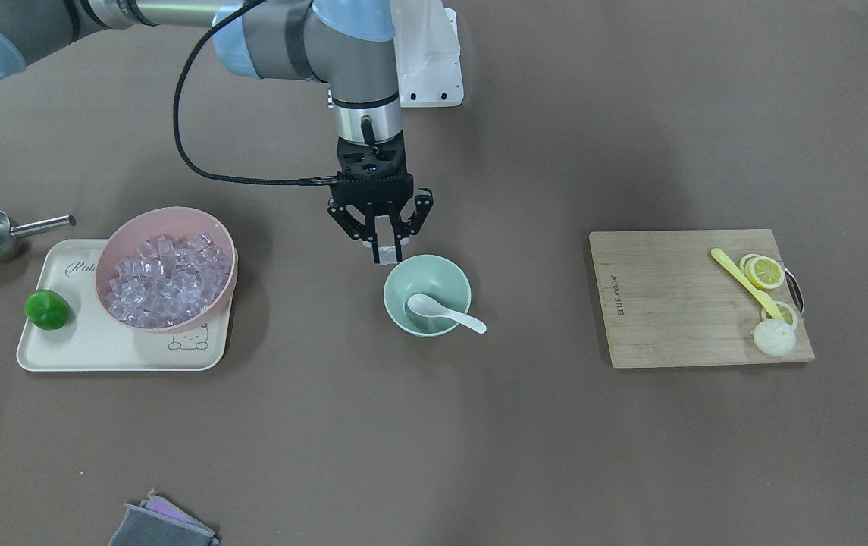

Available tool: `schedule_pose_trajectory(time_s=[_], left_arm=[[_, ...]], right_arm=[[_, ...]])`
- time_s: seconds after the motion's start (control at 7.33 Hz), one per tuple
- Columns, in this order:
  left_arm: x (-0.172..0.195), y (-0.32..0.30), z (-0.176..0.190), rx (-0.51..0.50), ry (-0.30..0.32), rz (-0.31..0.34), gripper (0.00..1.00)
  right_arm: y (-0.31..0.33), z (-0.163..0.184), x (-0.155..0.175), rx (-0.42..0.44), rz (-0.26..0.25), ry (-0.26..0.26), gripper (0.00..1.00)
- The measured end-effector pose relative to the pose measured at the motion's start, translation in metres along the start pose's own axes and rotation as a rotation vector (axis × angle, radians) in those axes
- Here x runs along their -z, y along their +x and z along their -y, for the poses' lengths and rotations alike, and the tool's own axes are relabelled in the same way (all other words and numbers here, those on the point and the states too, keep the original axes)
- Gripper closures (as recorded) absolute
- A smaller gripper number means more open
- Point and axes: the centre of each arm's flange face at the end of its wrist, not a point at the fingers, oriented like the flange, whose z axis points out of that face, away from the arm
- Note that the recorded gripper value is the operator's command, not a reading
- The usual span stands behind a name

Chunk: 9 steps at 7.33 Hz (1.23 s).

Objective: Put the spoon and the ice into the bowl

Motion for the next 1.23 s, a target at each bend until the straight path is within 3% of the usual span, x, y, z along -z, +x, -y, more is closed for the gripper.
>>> schedule_pose_trajectory(time_s=[0.27,1.09,1.23], left_arm=[[-0.008,-0.018,-0.017,-0.055,-0.019,0.000,0.01],[-0.015,-0.025,-0.025,-0.059,-0.034,-0.002,0.01],[-0.015,-0.025,-0.025,-0.060,-0.034,-0.002,0.01]], right_arm=[[-0.026,-0.010,-0.017,0.017,-0.018,0.000,1.00],[-0.069,-0.020,-0.091,0.060,-0.075,0.000,1.00],[-0.067,-0.020,-0.095,0.066,-0.084,0.005,0.77]])
